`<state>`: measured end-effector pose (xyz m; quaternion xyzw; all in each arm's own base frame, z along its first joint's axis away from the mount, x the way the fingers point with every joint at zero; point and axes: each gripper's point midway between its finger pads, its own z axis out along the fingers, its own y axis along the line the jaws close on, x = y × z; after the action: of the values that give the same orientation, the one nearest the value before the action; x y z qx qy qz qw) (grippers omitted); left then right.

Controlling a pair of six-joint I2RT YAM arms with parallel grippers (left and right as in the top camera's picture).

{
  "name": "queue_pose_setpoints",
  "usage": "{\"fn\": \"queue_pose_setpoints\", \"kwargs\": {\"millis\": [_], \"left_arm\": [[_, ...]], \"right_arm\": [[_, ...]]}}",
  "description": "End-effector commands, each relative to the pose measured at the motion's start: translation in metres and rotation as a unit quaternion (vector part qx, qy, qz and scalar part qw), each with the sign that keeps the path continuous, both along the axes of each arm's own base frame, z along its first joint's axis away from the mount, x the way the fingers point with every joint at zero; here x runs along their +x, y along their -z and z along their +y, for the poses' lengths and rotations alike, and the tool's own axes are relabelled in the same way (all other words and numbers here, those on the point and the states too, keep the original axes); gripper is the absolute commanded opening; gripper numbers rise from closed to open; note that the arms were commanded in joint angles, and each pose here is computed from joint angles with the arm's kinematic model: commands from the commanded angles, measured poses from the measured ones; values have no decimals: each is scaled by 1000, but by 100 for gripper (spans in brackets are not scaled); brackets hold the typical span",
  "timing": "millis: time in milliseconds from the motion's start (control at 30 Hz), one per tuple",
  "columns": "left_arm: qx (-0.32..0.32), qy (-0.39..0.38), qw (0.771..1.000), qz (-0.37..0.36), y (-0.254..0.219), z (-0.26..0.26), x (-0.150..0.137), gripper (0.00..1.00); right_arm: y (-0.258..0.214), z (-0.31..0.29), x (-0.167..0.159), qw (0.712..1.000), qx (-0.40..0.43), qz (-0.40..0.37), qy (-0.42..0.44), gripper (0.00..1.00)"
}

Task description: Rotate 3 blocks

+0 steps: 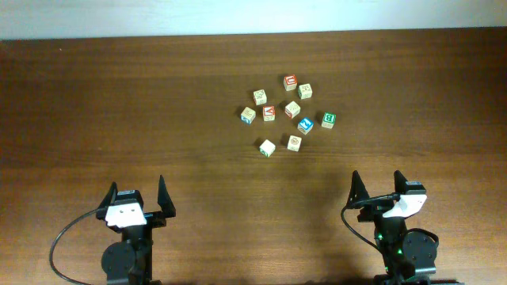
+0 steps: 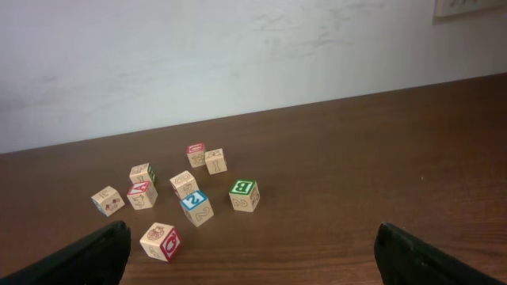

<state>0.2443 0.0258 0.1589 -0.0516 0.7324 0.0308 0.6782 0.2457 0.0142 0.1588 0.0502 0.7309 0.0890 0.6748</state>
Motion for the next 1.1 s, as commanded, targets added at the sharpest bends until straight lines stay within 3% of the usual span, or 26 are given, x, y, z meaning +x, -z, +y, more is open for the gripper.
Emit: {"fn": "queue_pose_setpoints", "kwargs": {"millis": [0,1067], "left_arm": [[-4,-6,1000,-2,2,2,0,99],[-4,-7,1000,-9,-2,3,0,99]], "right_arm": [[4,-5,0,1000,-19,3,16,98],[3,-3,0,1000,-18,0,9,98]]}}
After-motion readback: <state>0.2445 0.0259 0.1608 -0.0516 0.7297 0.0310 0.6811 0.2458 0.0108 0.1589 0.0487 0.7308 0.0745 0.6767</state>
